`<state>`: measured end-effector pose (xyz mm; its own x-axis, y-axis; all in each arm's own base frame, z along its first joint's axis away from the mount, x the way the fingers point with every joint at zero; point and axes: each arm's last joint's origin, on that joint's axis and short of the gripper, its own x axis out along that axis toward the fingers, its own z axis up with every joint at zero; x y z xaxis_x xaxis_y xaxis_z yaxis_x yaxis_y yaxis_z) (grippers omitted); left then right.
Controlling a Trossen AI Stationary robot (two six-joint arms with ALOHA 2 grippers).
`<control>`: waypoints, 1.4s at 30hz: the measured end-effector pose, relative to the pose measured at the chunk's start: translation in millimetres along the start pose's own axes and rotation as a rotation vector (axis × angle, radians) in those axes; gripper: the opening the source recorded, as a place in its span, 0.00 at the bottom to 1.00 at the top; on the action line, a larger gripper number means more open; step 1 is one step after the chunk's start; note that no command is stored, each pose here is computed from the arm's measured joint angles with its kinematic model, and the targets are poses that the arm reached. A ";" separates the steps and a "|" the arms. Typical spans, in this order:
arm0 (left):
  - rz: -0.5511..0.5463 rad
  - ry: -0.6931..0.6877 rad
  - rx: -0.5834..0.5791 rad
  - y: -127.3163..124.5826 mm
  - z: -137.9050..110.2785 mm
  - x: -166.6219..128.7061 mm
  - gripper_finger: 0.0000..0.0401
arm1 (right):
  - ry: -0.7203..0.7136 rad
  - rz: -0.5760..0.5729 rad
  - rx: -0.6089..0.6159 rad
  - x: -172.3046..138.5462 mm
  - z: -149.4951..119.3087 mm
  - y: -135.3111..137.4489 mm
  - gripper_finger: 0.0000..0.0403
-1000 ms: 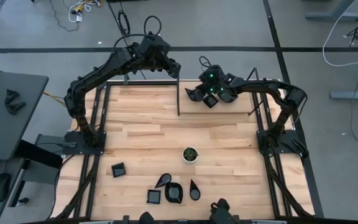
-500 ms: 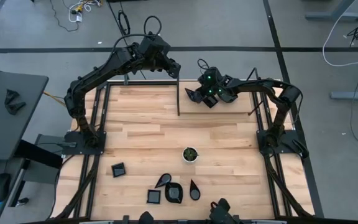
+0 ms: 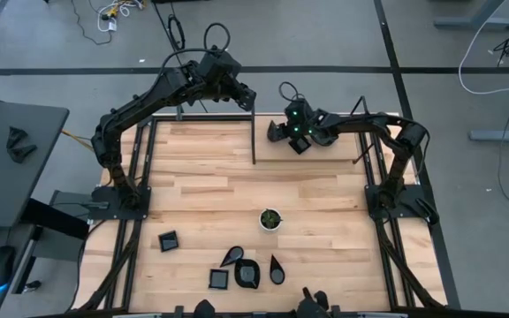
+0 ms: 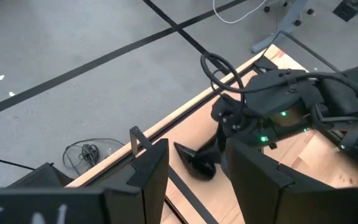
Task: Pick & Place Mini shaped plates
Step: Stack the drop shaped plate on top of the drop shaped plate on the shelf, then stack the leaf shaped plate on top of the leaf shaped plate on the shelf
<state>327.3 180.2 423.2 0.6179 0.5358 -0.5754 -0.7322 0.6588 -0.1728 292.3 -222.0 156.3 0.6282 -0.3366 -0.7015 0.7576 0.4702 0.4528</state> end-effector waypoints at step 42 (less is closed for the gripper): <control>0.194 0.507 0.233 -30.2 -80.9 -13.9 0.41 | -0.167 0.143 -0.455 -170.5 -8.7 39.2 0.47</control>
<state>317.6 110.1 371.7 0.2226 0.3767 -0.8992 -0.7007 0.7031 0.1211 213.3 -139.1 288.9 0.7679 -0.3510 -0.5359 0.5312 0.8164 0.2264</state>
